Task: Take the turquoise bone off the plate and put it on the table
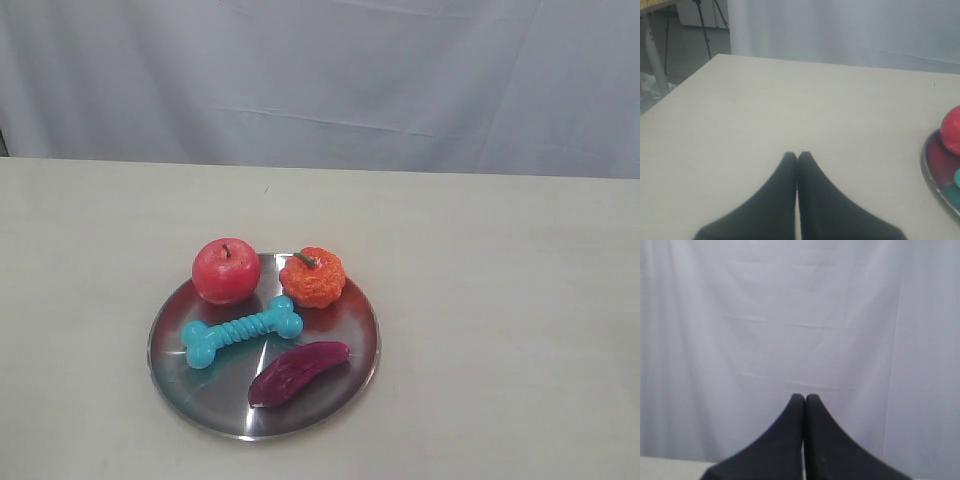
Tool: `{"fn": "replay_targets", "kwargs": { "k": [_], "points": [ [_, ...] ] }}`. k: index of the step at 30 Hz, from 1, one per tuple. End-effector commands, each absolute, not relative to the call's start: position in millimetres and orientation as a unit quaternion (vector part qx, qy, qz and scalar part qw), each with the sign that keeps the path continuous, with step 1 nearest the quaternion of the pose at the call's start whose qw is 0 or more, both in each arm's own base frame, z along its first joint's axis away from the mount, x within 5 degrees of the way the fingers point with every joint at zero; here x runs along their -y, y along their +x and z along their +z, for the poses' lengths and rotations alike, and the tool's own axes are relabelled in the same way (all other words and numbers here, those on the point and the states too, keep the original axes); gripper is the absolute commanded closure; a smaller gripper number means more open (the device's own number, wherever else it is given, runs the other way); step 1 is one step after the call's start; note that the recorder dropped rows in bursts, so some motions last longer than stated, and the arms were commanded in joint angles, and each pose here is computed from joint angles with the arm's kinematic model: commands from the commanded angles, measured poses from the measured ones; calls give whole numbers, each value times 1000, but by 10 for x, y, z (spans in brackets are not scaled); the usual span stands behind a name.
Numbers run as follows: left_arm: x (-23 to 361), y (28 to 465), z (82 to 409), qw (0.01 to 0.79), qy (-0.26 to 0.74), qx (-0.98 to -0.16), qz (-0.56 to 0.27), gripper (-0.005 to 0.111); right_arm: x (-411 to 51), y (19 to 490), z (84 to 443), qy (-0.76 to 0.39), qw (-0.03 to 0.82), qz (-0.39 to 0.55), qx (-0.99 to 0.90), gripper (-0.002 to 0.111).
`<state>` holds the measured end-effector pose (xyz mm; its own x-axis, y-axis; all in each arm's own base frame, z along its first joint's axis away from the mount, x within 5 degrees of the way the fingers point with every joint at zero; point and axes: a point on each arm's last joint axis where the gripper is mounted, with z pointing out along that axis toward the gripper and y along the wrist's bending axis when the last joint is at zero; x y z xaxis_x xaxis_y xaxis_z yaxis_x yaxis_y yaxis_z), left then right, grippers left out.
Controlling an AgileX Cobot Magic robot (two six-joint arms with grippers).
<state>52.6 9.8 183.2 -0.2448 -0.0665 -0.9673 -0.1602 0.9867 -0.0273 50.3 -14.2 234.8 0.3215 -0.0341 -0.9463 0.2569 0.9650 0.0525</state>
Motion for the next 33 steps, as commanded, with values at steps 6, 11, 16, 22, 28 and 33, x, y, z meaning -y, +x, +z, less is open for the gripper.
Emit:
{"fn": "replay_targets", "kwargs": {
  "k": [6,11,16,22,28,33],
  "points": [
    [-94,528,1824,611,-69,-788,36,107,93,359,2615,175,891,126,-400,108],
    [-94,528,1824,611,-69,-788,36,107,85,348,2631,204,879,210,-375,108],
    [-94,528,1824,611,-69,-788,36,107,112,431,2905,229,844,168,-455,108],
    [-94,528,1824,611,-69,-788,36,107,223,789,3351,261,773,124,-564,108],
    [-94,528,1824,611,-69,-788,36,107,357,1329,3658,272,657,64,-700,108],
    [-94,528,1824,611,-69,-788,36,107,201,1883,3709,177,532,43,-827,108]
  ]
}}
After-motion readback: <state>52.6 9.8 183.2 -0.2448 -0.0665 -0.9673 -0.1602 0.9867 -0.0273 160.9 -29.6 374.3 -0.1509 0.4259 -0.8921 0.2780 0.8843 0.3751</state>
